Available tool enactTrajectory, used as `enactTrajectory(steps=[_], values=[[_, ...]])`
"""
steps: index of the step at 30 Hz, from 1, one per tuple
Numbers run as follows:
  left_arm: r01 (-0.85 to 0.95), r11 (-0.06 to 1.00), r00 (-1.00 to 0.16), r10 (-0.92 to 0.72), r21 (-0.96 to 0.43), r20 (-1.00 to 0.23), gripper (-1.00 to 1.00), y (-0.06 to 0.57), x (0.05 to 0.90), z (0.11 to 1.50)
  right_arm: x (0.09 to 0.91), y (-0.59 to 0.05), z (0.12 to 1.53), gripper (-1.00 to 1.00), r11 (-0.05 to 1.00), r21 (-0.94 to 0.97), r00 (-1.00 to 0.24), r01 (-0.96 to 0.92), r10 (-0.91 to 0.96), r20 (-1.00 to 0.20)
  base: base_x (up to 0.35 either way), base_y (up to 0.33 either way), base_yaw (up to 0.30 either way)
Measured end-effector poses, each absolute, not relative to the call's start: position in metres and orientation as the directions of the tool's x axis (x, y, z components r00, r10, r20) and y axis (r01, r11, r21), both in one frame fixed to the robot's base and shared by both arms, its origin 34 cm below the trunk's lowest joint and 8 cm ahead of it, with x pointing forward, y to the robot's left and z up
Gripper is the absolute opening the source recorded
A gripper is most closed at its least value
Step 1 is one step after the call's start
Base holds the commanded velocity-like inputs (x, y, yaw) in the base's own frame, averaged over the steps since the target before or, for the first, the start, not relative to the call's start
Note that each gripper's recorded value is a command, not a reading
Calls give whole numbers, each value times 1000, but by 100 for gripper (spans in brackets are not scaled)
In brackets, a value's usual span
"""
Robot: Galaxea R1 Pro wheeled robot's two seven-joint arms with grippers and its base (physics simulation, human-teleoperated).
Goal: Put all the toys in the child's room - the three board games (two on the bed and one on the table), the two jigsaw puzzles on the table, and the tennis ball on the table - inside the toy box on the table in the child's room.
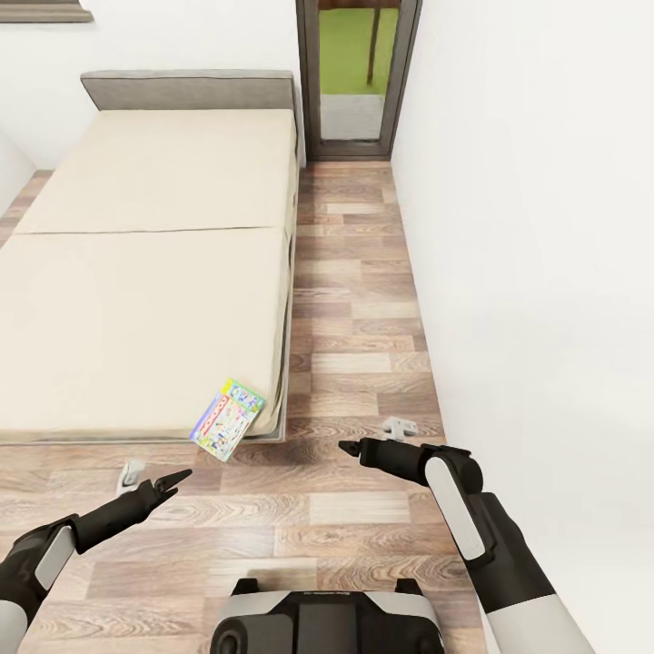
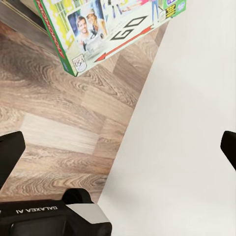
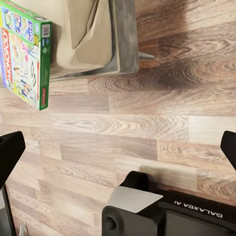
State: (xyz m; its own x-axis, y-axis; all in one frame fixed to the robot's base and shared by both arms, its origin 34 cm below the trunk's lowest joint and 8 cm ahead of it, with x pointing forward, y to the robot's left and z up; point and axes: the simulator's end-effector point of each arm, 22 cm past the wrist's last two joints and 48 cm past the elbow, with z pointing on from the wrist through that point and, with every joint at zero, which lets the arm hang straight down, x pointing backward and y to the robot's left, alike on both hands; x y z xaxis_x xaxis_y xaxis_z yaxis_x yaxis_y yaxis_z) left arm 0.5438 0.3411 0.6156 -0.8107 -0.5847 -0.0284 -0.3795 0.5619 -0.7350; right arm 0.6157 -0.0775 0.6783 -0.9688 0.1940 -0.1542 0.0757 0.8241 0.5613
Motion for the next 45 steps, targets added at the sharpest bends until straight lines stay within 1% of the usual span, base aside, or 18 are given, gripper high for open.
enactTrajectory(steps=[45], values=[[-403,562,-811,-584,-722,-2,100,342,532,602,607,-77,663,100,821,563,-972,97,200,-124,10,0,0]])
